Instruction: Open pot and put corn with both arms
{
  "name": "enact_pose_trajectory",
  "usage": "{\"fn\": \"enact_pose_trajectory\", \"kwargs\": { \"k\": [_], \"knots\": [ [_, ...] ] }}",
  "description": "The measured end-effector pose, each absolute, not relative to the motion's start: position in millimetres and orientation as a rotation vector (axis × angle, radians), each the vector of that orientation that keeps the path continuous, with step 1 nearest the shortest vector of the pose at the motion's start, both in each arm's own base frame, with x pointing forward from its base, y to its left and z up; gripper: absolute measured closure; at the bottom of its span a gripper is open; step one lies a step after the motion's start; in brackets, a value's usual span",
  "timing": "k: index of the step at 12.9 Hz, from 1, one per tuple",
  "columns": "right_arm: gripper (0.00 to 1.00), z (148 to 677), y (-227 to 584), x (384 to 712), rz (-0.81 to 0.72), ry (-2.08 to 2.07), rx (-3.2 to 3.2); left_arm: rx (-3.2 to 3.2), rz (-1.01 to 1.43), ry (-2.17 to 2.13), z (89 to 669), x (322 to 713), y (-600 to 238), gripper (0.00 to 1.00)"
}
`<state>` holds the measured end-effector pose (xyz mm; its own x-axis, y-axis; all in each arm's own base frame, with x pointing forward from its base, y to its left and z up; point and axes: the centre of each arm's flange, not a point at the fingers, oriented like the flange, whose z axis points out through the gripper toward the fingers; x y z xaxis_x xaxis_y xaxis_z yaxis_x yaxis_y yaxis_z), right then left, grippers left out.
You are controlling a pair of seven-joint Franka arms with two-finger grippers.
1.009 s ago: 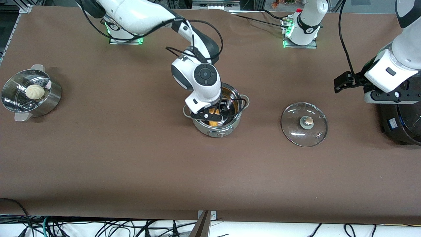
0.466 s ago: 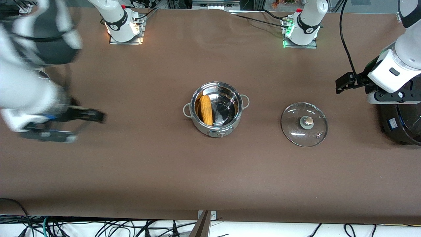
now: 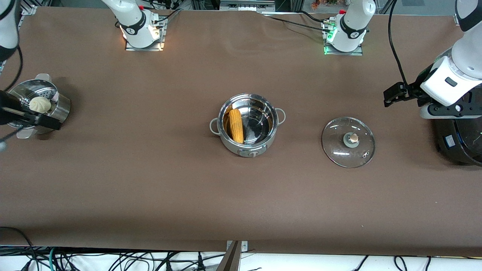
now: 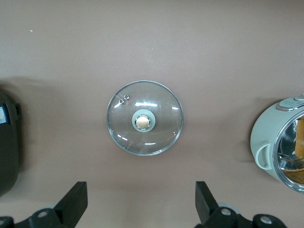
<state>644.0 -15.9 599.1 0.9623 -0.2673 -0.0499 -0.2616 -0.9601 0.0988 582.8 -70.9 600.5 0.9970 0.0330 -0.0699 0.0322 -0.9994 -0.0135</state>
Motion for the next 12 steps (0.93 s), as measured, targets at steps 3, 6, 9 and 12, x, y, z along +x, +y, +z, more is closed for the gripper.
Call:
{"fn": "enact_pose_trajectory", "kwargs": {
  "k": [3, 6, 9, 12],
  "knots": [
    [0.00, 605, -34, 603, -0.044, -0.340, 3.062, -3.126, 0.110, -0.061, 600, 583, -70, 0.00],
    [0.00, 594, -65, 588, -0.066, -0.112, 3.077, -3.126, 0.111, -0.064, 600, 583, -69, 0.00],
    [0.00, 582, -71, 592, -0.086, -0.095, 3.085, -3.126, 0.111, -0.067, 600, 583, -68, 0.00],
    [0.00, 580, -70, 595, -0.080, -0.093, 3.087, -3.126, 0.111, -0.069, 600, 583, -68, 0.00]
  ]
}}
